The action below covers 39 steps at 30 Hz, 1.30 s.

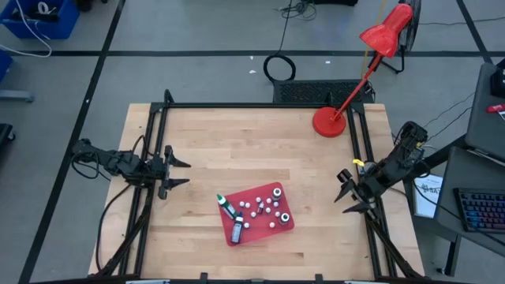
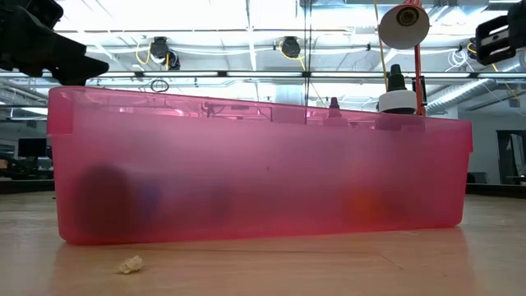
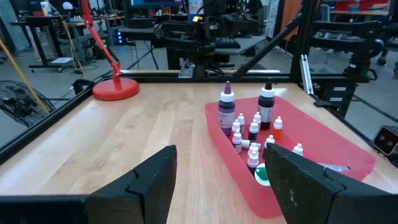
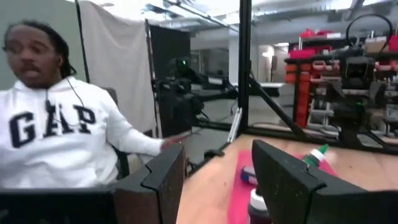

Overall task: Pick & Place food coloring
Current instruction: Return to Home Position

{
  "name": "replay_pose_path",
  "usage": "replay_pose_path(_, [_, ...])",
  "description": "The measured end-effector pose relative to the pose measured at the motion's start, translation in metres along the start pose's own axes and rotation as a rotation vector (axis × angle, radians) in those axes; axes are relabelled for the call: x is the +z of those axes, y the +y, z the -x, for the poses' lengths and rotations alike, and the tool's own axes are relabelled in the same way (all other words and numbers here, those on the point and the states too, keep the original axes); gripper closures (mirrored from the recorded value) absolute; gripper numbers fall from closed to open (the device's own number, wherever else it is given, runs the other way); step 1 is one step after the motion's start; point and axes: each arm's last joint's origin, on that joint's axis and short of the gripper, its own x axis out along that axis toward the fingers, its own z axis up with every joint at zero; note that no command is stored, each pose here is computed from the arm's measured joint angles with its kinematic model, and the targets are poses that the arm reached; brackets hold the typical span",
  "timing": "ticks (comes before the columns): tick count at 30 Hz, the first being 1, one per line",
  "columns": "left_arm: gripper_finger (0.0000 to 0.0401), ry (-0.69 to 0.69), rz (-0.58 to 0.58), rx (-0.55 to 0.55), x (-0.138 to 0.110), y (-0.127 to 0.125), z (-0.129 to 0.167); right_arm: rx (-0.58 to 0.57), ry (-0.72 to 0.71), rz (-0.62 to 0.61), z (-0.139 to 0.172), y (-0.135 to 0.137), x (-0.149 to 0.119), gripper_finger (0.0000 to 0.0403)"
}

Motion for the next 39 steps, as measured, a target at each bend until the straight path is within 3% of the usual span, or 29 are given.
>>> replay_pose_path(39, [0.0157,0.0,0.0,-0.001,0.0001,0.0,0.0,0.005,0.011,0.003,0.0,0.0002,-0.0011,0.0228])
